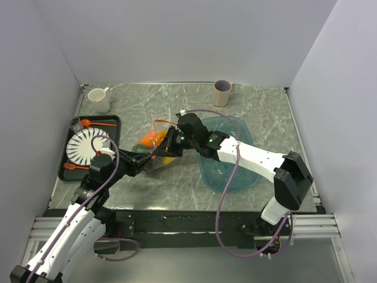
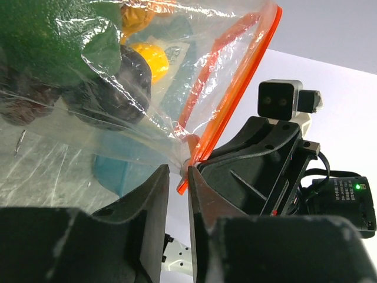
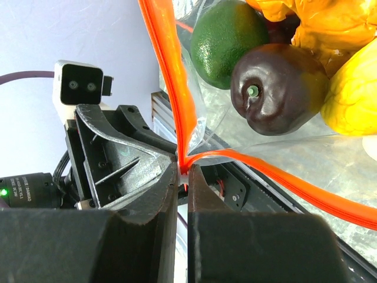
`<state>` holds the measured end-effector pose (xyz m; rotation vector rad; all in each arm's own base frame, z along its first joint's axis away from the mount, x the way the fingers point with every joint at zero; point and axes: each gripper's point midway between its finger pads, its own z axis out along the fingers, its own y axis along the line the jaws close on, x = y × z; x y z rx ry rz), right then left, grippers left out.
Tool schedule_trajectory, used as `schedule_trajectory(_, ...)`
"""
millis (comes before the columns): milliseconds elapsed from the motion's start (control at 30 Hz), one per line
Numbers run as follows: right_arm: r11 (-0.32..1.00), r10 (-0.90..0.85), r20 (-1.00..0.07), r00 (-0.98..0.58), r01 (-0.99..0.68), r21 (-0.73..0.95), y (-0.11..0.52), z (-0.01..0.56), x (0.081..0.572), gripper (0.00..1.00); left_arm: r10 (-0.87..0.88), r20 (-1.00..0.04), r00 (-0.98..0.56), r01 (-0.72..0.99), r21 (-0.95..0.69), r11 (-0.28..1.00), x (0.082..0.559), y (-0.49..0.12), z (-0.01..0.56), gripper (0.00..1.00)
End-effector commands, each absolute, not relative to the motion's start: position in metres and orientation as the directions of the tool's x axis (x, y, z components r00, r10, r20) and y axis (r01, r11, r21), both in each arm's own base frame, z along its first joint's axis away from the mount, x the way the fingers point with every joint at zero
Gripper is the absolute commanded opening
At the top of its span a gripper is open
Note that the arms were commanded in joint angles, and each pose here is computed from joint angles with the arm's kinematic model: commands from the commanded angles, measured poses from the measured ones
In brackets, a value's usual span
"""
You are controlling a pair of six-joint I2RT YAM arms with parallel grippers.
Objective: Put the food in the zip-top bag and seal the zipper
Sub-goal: Zip the zipper food storage bag at the center of the board.
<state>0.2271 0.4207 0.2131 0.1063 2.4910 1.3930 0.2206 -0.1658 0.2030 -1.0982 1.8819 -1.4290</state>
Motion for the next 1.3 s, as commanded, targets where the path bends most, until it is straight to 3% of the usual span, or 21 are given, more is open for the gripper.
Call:
schedule_trajectory(0, 0.450, 0.216, -0.239, -0.947, -0.121, 0.885, 0.434, 0.250, 0.234, 0.00, -0.820, 0.061, -0.569, -0.219, -0.972, 0.080, 0.215, -0.175, 0.222, 0.25)
schedule_trajectory(267, 0.443, 0.207, -0.237, -0.949, -0.125, 0.888, 0.435, 0.251, 0.233, 0.00, -0.808, 0.061, -0.586, -0.206, -0.976, 0.076, 0.219, -0.181, 0.225, 0.12)
schedule_trajectory(433, 0.446, 0.207, -0.237, -0.949, -0.125, 0.887, 0.434, 0.250, 0.232, 0.00, -0.797, 0.060, -0.601, -0.192, -0.979, 0.071, 0.220, -0.189, 0.229, 0.11)
schedule_trajectory(567, 0.446, 0.209, -0.235, -0.949, -0.121, 0.887, 0.434, 0.249, 0.232, 0.00, -0.791, 0.058, -0.608, -0.191, -0.979, 0.075, 0.219, -0.192, 0.231, 0.01)
schedule_trajectory(1267, 0.415, 0.284, -0.240, -0.928, -0.107, 0.904, 0.422, 0.263, 0.248, 0.00, -0.795, 0.058, -0.604, -0.213, -0.973, 0.091, 0.202, -0.185, 0.214, 0.01)
